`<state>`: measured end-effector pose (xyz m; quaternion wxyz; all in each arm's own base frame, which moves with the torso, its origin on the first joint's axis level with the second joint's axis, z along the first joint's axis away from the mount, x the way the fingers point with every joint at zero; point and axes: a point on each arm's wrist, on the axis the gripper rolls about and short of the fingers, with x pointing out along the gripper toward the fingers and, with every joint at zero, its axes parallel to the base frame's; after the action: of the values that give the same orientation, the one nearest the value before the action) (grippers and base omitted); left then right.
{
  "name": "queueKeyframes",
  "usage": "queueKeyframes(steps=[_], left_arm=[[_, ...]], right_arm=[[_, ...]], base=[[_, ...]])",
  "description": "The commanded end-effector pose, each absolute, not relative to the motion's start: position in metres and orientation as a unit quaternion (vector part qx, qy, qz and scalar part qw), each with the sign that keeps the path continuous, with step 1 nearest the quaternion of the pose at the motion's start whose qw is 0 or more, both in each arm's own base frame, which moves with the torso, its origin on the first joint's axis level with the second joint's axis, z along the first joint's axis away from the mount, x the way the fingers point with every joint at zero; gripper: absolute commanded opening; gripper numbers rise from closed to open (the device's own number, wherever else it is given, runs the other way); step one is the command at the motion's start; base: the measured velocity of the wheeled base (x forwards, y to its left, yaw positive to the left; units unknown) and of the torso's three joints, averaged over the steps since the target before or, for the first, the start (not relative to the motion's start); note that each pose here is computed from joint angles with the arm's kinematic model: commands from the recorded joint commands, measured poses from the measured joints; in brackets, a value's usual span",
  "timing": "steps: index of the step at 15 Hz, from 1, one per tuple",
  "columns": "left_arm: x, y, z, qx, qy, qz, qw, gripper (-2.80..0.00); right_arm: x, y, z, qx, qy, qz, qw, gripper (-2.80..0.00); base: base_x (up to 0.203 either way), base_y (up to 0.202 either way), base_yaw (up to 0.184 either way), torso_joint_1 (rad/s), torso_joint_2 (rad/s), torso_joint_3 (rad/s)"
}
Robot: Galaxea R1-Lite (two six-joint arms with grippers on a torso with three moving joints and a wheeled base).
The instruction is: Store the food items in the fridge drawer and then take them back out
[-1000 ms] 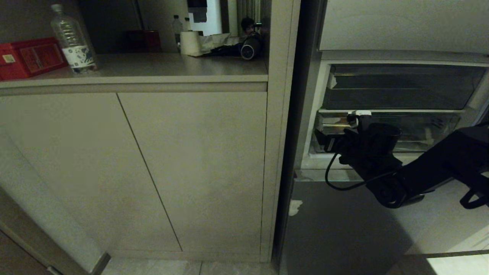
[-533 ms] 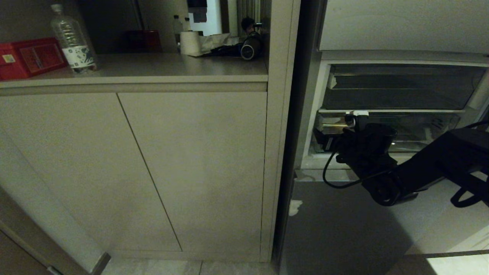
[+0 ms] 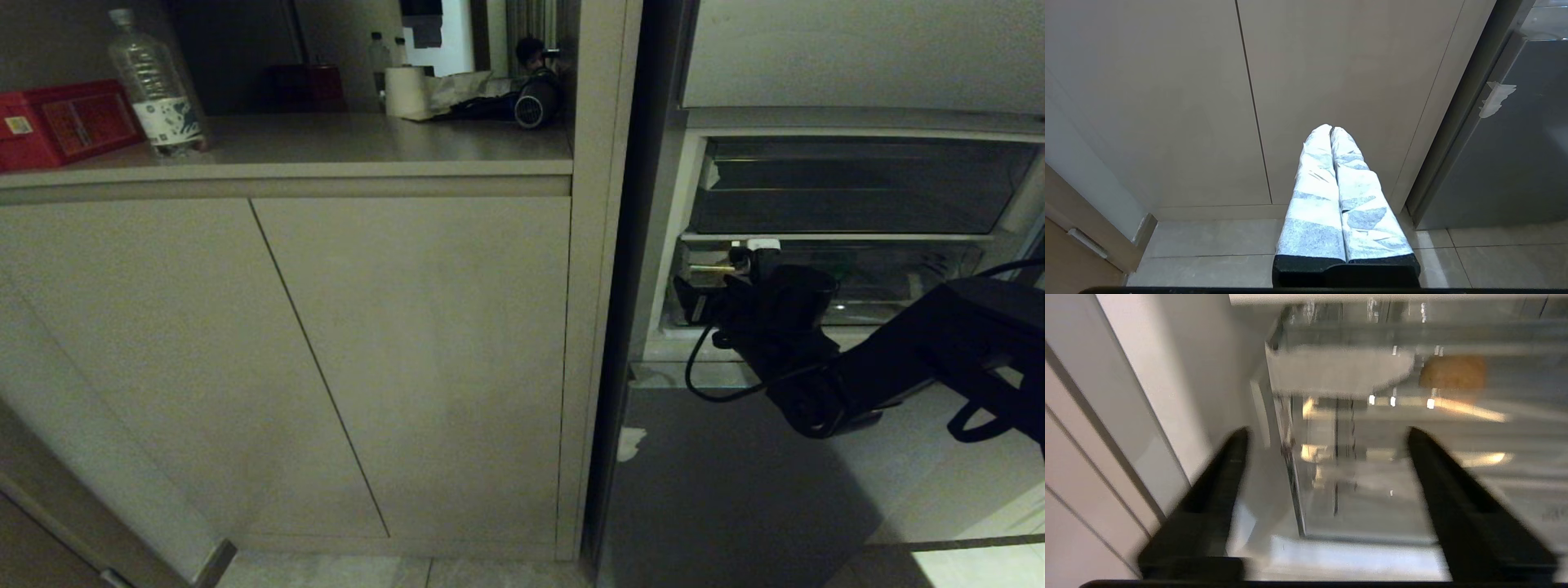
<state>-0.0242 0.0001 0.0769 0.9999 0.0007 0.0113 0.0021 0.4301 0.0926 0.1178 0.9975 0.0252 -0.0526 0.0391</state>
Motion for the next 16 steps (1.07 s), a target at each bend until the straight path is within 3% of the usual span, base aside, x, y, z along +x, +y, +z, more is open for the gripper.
queueKeyframes(steps=[1,11,16], left_arm=[[-0.024,0.000,0.077,0.001,0.012,0.002,1.000,-2.80],[-0.024,0.000,0.077,0.001,0.012,0.002,1.000,-2.80],[-0.024,0.000,0.077,0.001,0.012,0.002,1.000,-2.80]], right_arm=[[0.433,0.099,0.120,0.025,-0.056,0.039,0.997,-2.80],[0.431,0.123,0.128,0.027,-0.053,0.053,0.997,-2.80],[0.406,0.122,0.138,0.027,-0.043,0.052,0.997,-2.80]], base=[[0.000,0.000,0.000,0.000,0.00,0.000],[0.000,0.000,0.000,0.000,0.00,0.000],[0.000,0.000,0.000,0.000,0.00,0.000]])
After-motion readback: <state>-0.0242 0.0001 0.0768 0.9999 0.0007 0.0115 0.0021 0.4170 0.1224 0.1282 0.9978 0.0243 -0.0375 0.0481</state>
